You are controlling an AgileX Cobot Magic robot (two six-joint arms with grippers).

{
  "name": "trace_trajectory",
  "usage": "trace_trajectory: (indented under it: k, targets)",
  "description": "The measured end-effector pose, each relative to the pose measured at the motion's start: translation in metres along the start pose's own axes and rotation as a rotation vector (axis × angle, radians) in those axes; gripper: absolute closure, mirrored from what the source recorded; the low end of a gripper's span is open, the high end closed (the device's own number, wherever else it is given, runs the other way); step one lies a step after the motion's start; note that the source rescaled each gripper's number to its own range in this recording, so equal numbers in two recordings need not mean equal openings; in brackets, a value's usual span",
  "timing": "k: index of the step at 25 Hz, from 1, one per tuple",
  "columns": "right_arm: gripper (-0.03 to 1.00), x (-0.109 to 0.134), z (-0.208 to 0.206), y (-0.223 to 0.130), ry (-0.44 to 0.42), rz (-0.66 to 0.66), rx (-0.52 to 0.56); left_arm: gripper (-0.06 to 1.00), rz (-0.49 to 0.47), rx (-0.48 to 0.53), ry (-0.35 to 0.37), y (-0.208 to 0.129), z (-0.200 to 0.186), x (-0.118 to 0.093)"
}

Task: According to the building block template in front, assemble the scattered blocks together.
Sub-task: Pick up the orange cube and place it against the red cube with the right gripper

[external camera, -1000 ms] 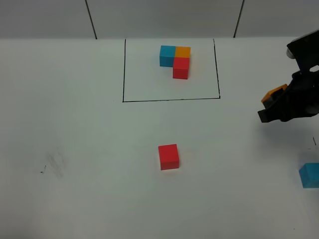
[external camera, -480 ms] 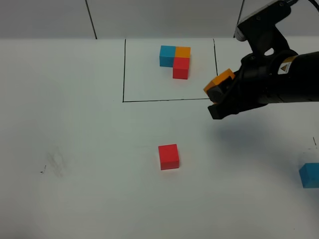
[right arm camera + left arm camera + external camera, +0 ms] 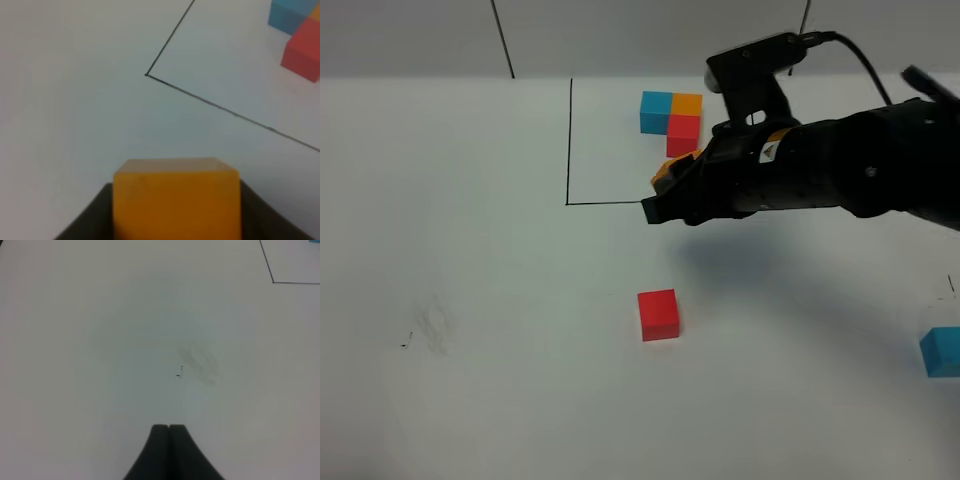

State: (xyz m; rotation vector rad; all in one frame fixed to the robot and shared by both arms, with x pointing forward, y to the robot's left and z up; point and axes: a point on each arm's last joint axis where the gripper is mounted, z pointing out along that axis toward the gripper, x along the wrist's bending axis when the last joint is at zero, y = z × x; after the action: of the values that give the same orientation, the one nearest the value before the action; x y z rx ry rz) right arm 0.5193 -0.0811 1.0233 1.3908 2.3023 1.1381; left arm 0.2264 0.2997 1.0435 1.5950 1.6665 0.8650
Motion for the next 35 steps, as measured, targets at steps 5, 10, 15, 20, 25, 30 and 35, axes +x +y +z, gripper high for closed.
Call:
trace_trajectory:
  k: [5,10,15,20,25,30,35]
  targets:
    - [0.5,0.006,0.033,0.0,0.007,0.055,0.045,0.94,0.0,0.0,0.0,0.0,0.0,0.0]
    - [0.5,0.003,0.063,-0.006,-0.008,0.127,0.091,0.94,0.0,0.0,0.0,0.0,0.0,0.0]
    - [0.5,-0.001,0.083,-0.022,-0.027,0.166,0.155,0.94,0.0,0.0,0.0,0.0,0.0,0.0]
    - [0.5,-0.002,0.085,-0.018,-0.028,0.17,0.105,0.94,0.0,0.0,0.0,0.0,0.0,0.0]
    - [0.5,-0.002,0.085,-0.017,-0.027,0.183,0.096,0.94,0.0,0.0,0.0,0.0,0.0,0.0]
    - [0.5,0.0,0.085,-0.018,-0.016,0.249,0.108,0.94,0.0,0.0,0.0,0.0,0.0,0.0]
    - [0.5,0.002,0.084,-0.02,-0.006,0.411,0.137,0.94,0.0,0.0,0.0,0.0,0.0,0.0]
